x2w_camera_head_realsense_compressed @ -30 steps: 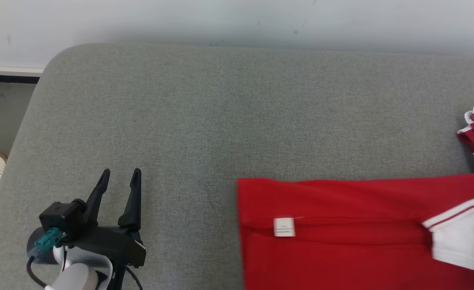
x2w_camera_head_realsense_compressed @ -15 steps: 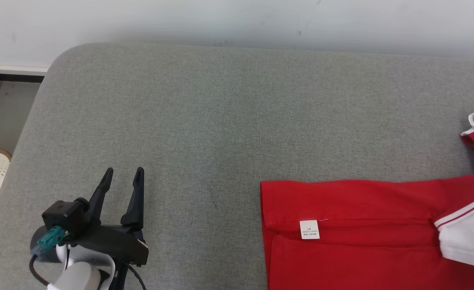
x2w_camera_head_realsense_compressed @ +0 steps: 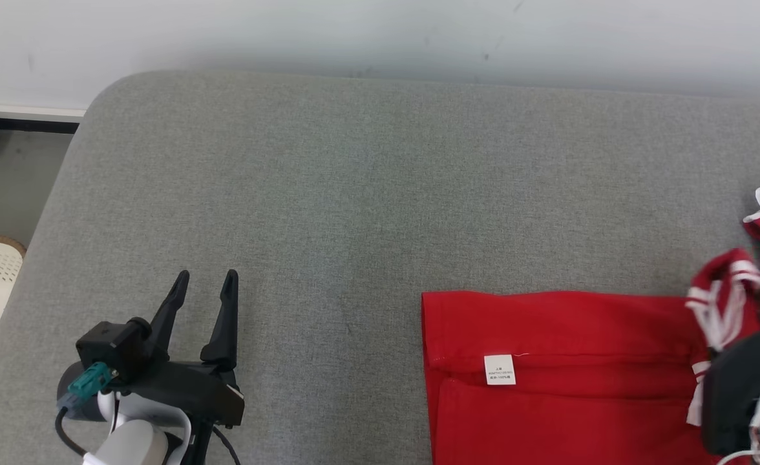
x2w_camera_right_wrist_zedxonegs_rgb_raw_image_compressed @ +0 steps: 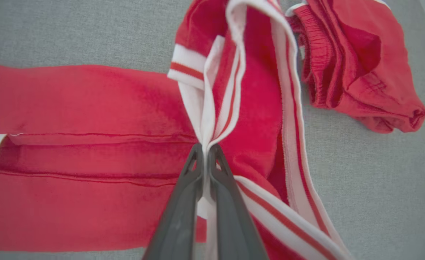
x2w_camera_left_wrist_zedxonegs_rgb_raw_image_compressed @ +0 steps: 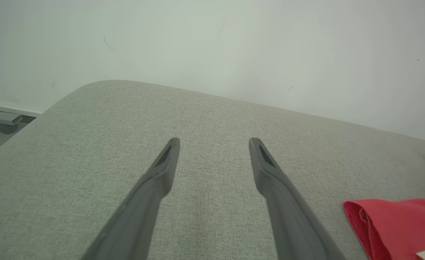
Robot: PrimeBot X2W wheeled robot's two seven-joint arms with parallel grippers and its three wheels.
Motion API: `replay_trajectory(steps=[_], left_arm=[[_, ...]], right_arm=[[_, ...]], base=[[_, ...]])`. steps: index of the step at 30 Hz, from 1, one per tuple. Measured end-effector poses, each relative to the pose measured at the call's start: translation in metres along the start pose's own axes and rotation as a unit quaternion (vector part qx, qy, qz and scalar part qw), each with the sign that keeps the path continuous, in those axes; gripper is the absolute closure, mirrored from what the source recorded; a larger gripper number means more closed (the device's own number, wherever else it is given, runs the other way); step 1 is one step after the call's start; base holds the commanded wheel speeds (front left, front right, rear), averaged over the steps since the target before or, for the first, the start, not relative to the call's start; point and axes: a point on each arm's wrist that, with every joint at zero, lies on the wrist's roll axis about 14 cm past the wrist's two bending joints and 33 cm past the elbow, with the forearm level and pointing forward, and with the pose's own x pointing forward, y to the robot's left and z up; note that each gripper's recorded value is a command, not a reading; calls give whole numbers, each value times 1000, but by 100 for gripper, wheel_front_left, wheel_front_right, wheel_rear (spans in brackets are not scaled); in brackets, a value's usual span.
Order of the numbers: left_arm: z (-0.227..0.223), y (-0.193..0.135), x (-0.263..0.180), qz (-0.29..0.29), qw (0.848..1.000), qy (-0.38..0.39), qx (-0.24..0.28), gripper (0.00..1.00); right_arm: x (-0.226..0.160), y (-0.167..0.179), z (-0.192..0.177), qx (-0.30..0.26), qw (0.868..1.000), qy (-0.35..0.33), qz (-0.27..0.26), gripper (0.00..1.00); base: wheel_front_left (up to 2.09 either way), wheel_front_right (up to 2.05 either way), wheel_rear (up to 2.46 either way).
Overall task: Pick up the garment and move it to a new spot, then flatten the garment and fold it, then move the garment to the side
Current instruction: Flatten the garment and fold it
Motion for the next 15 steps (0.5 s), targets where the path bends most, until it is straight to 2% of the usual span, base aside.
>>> replay_trajectory(steps=[8, 15], left_arm=[[1, 0, -2, 0, 1000, -2, 0, 0], [2, 1, -4, 1, 1000, -2, 0, 0]], right_arm=[[9, 54, -2, -43, 996, 7, 74, 100], [13, 103, -3, -84, 987, 9, 138, 100]], base=[[0, 0, 0], [0, 0, 0]])
